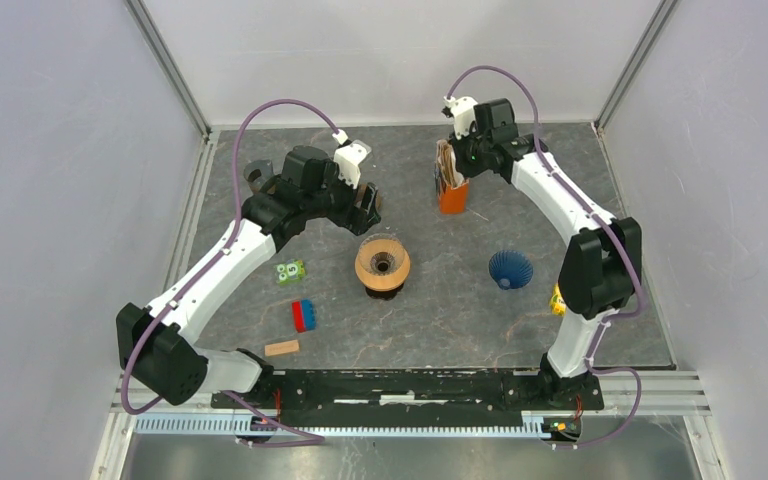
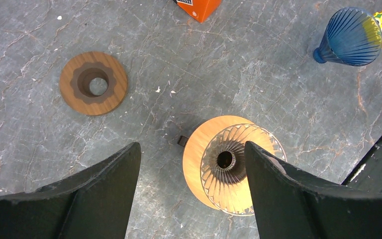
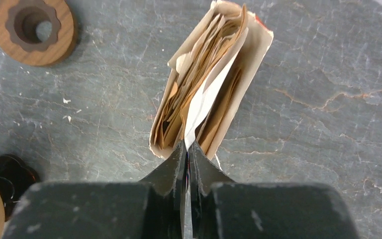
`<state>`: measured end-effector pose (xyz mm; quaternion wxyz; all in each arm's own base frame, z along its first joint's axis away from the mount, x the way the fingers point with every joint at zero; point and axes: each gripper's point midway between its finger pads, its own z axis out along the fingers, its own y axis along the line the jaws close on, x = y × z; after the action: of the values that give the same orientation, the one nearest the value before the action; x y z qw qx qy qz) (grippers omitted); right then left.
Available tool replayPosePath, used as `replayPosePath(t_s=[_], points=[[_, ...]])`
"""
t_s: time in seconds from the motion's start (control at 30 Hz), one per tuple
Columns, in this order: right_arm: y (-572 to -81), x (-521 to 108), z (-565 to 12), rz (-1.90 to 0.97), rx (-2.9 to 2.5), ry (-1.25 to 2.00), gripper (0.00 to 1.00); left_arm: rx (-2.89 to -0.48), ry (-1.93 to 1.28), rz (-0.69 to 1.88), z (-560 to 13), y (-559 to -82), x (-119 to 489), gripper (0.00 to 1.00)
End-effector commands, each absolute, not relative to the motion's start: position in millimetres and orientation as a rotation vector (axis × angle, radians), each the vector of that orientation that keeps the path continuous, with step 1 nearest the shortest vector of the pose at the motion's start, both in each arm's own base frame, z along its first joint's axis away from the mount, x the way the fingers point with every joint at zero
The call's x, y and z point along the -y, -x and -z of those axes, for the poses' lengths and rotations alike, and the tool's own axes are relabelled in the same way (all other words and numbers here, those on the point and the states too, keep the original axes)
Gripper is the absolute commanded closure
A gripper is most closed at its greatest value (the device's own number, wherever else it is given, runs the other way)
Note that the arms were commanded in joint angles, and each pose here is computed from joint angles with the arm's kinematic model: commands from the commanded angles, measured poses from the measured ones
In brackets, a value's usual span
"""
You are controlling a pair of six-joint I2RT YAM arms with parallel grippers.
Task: Place the coffee filter in the dripper
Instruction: Pick up the coffee filter from the coffee filter holder.
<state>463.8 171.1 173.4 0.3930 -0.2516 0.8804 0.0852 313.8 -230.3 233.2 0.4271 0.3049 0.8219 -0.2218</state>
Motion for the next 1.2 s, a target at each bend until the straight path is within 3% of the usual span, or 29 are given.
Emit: replayPosePath(t_s=[0.0,0.2,0.57,0.73,0.93,1.17], points=[[-476.0,-173.8,-236.6,-0.224,-2.083,0.587,0.94,-1.973,-0.763,0.557,-252.0,-317.4,233.1,0.18],[-470.6,-170.1,-252.1,-0.216,-2.052,0.564,1.00,-1.971,-0.761,0.559,-253.7,-318.0,233.8,0.18],[-453.4,-167.9,-301.1,-0.228,-1.920,0.621,1.00,-1.950,-0.778,0.531,-257.8,-321.4,232.0,0.18],[-402.9,-168.5,-316.1,-0.210,-1.718,0.902,1.00,-1.836,-0.866,0.539,-283.0,-318.4,237.3,0.17],[-305.3,-184.4,-300.3,-0.294,-1.361,1.401,1.00,-1.669,-1.071,0.704,-318.3,-284.9,258.1,0.17],[-244.4,-199.1,-289.6,-0.380,-1.119,1.622,1.00,-1.530,-1.299,0.808,-338.5,-239.5,273.2,0.18]])
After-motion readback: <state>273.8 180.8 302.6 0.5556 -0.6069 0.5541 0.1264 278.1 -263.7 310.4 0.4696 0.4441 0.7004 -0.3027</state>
